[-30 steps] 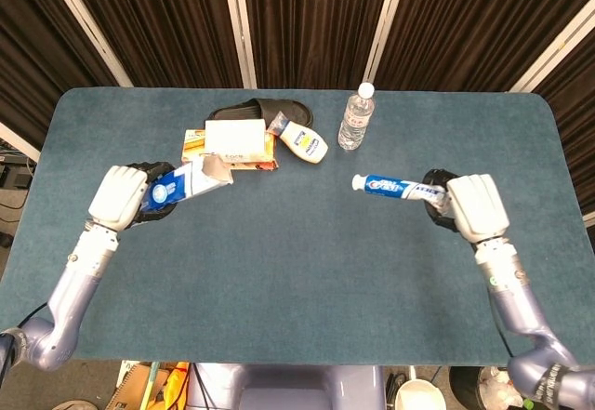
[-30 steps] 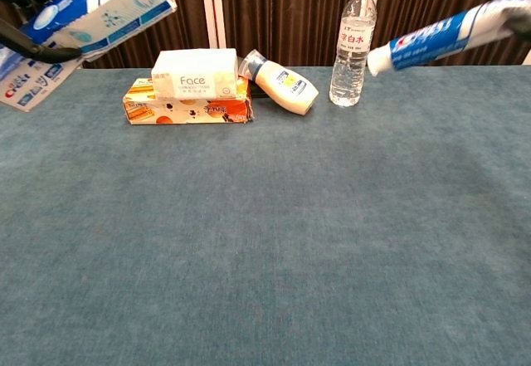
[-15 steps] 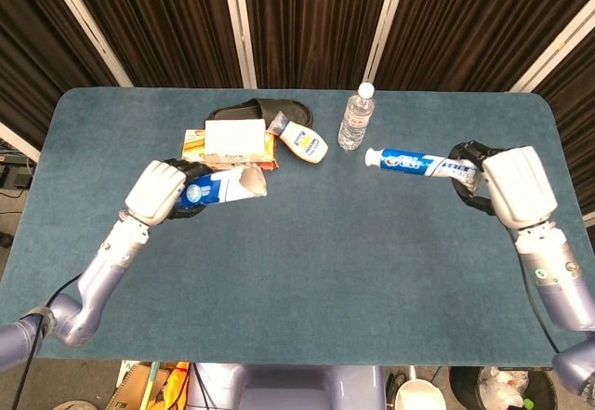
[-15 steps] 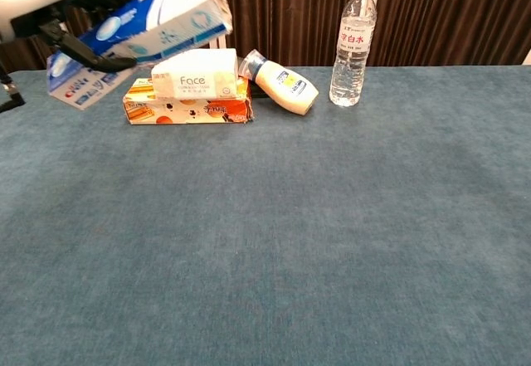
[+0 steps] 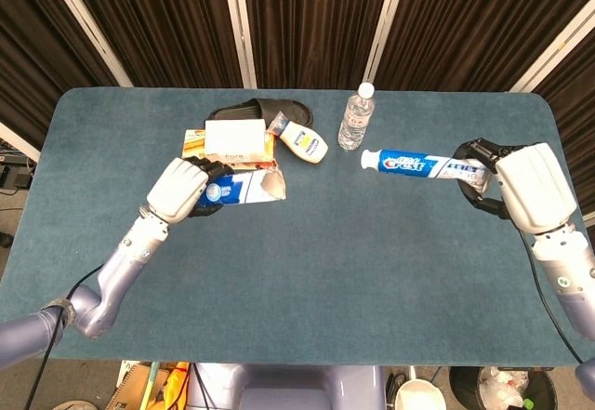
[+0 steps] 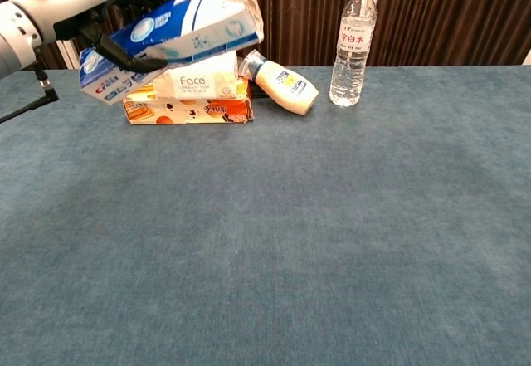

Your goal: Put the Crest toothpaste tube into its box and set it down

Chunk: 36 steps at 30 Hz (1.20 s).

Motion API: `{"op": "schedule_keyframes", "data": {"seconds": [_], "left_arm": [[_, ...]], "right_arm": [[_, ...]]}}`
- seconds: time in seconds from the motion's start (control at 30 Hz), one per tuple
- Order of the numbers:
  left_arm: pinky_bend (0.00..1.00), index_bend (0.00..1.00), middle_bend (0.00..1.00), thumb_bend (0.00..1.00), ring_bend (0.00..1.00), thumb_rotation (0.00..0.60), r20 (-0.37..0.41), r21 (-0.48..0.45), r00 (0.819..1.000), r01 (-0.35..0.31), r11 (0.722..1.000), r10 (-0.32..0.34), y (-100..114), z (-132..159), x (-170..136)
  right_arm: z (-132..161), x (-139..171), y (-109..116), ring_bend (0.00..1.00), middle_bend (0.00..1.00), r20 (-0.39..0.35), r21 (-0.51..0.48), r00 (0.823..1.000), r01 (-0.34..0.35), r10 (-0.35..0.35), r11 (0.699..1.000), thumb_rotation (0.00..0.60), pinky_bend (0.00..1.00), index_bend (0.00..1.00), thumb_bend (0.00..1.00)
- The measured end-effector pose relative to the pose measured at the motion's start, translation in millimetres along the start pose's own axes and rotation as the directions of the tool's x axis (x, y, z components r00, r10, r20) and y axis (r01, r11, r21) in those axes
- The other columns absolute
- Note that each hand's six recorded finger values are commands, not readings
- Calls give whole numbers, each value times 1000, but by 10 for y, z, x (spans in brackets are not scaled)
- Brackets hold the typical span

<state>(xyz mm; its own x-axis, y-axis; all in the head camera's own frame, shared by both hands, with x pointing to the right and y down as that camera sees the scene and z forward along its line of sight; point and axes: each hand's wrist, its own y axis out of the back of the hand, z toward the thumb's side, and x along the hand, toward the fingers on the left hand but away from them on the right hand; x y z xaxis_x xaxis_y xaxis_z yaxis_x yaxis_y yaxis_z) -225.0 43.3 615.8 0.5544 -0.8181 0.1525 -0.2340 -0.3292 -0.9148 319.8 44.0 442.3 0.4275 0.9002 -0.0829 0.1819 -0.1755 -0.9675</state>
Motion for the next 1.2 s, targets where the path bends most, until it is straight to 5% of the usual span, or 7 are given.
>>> {"op": "schedule_keyframes", "data": {"seconds": [0.43,1.2], "left_arm": [[562,426,545,392,518,600,12,-118,981,-192,974,195,-5,144,55],[562,425,545,392,518,600,103,-139,977,-171,975,186,-178,557,341]], "right_arm": [[178,39,83,787,874,-57,-7,998,-7,7,1000,600,877,1000,595],[456,13,89,786,874,-126,-43,992,-18,13,999,600,877,1000,596]]}}
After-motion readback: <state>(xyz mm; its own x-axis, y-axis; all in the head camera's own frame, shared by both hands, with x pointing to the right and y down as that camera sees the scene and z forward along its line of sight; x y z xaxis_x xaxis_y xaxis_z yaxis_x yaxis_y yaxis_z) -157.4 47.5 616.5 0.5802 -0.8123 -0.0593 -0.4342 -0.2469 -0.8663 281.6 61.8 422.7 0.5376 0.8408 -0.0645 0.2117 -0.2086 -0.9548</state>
